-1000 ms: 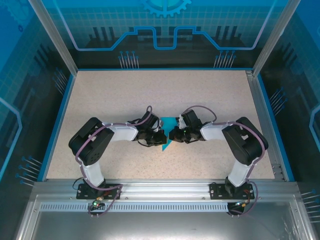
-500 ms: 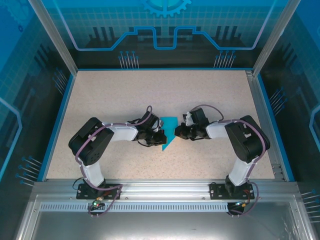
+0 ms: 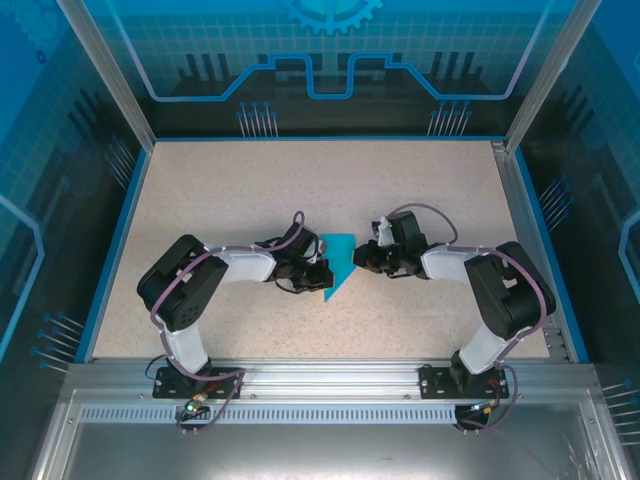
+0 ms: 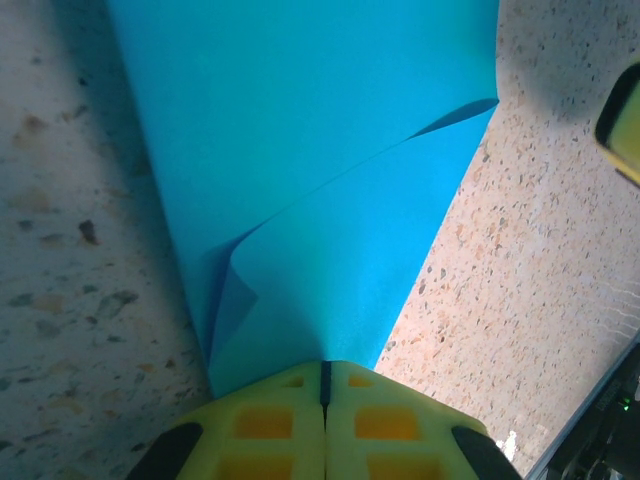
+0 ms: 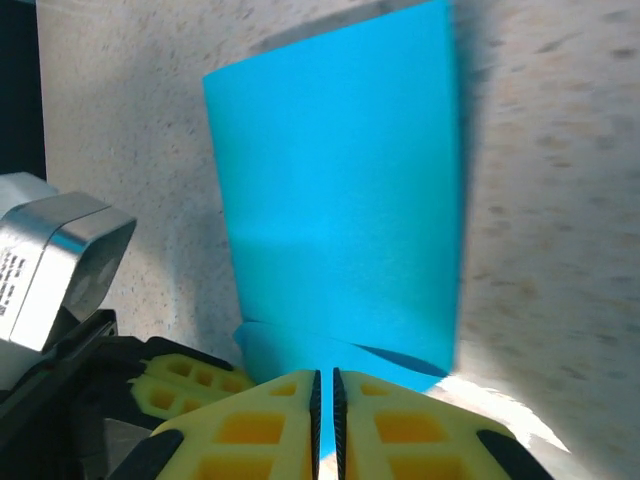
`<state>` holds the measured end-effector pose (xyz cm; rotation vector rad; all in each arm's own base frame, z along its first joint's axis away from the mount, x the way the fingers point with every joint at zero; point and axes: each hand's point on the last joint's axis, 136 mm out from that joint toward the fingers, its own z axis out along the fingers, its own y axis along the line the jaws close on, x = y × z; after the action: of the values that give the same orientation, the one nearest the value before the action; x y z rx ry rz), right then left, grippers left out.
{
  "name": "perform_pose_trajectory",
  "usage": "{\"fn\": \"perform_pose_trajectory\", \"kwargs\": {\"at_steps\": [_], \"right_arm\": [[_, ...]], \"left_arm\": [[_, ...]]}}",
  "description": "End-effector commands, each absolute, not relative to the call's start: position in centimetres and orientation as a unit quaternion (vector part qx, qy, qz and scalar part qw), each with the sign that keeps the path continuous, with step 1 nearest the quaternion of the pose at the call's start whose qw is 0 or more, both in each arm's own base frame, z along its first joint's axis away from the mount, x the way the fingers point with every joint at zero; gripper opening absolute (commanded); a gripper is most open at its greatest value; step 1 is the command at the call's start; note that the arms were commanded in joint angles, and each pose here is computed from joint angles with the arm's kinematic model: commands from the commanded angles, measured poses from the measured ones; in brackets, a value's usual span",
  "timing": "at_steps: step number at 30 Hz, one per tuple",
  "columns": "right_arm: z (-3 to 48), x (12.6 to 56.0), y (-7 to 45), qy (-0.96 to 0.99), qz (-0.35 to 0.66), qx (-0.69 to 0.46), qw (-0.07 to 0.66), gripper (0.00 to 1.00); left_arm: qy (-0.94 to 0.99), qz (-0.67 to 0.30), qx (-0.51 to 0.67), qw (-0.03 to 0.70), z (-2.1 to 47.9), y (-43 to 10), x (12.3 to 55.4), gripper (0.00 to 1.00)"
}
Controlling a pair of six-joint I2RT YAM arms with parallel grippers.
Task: Fold a paper plane with a square sheet of paper (pick it up from the middle)
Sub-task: Third fold the triangle at the center of the table.
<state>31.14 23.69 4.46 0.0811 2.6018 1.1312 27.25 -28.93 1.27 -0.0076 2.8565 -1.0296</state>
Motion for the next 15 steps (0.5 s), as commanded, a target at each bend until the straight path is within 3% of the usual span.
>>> {"fn": "perform_pose_trajectory", "kwargs": {"at_steps": [1,15], "right_arm": [[3.2,30.5,24.9,0.917,0.375,0.018,0.133,0.15],[-1.0,31.8,21.8,0.935,0.326,0.073,0.117,0.14]], "left_arm": [[0.961,-0.276,-0.01,0.027,-1.8,-26.4,25.5,0.08],[0.961,-0.274,-0.003,0.03,-1.9,-26.0,25.1,0.08]]}}
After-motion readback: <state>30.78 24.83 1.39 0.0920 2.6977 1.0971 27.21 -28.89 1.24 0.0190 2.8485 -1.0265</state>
